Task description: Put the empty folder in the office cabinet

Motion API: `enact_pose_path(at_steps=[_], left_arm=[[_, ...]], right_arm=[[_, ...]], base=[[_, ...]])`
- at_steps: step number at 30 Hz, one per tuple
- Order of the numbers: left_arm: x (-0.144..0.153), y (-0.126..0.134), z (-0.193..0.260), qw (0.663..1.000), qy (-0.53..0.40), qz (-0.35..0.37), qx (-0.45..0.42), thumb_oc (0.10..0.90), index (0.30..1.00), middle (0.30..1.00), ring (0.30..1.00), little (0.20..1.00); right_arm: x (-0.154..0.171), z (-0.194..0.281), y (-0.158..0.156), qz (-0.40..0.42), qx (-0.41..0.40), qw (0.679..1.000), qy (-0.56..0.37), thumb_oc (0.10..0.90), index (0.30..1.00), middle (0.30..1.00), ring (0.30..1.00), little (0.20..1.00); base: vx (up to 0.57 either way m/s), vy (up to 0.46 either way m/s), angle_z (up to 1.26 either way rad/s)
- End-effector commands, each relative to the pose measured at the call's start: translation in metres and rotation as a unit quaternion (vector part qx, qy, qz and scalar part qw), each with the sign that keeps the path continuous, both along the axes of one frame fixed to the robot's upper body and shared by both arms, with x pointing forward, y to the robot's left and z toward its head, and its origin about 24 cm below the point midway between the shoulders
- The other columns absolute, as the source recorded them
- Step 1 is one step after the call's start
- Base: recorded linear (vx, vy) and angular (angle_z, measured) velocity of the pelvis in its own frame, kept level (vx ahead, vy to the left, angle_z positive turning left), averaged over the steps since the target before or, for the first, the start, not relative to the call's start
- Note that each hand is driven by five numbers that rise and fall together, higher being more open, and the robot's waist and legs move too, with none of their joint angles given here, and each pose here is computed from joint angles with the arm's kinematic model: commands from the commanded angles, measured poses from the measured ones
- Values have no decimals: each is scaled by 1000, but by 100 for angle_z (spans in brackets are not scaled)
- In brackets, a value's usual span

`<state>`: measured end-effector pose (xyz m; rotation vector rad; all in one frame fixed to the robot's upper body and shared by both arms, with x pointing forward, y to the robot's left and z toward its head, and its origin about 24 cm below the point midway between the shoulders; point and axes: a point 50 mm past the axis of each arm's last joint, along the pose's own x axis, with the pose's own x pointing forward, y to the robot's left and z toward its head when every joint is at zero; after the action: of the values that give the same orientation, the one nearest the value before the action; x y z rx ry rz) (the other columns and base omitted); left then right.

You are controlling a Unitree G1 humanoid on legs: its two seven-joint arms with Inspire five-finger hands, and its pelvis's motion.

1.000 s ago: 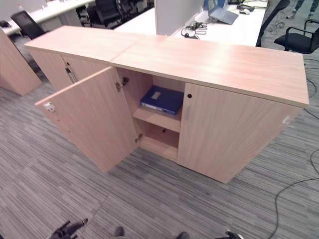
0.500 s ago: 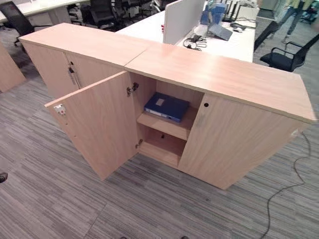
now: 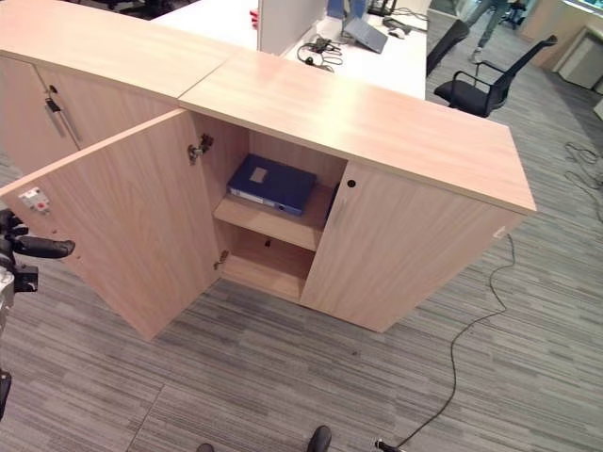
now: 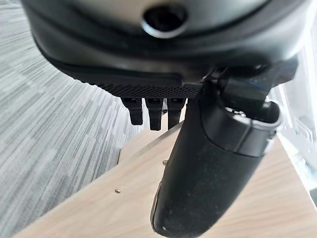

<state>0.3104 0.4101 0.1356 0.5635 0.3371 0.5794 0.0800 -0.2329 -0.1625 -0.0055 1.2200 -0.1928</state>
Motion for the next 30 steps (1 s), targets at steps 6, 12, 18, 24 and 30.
enact_pose_path(at_steps=[6,12,18,24,30], left_arm=[[45,-40,72,988,-122,-93,22,800,900,900,900,900],[55,-154,75,913,-225,-340,7,800,900,900,900,900],[-6,-270,83,729,-316,-598,-107,800,900,900,900,900],[-49,-326,82,598,-299,-720,-188,800,900,900,900,900],[-63,-335,66,573,-301,-706,-288,800,900,900,900,900]], right_arm=[[-11,5,-32,5,-40,999,30,800,900,900,900,900],[-24,1,-26,-11,-30,998,50,800,900,900,900,900],[-18,-2,-10,7,-13,999,36,800,900,900,900,900],[5,-1,7,71,-2,997,4,800,900,900,900,900],[0,-4,13,71,1,997,17,800,900,900,900,900]], base=[[-7,17,-4],[-9,-15,10],[-24,-26,24],[10,-12,-6],[0,2,-19]])
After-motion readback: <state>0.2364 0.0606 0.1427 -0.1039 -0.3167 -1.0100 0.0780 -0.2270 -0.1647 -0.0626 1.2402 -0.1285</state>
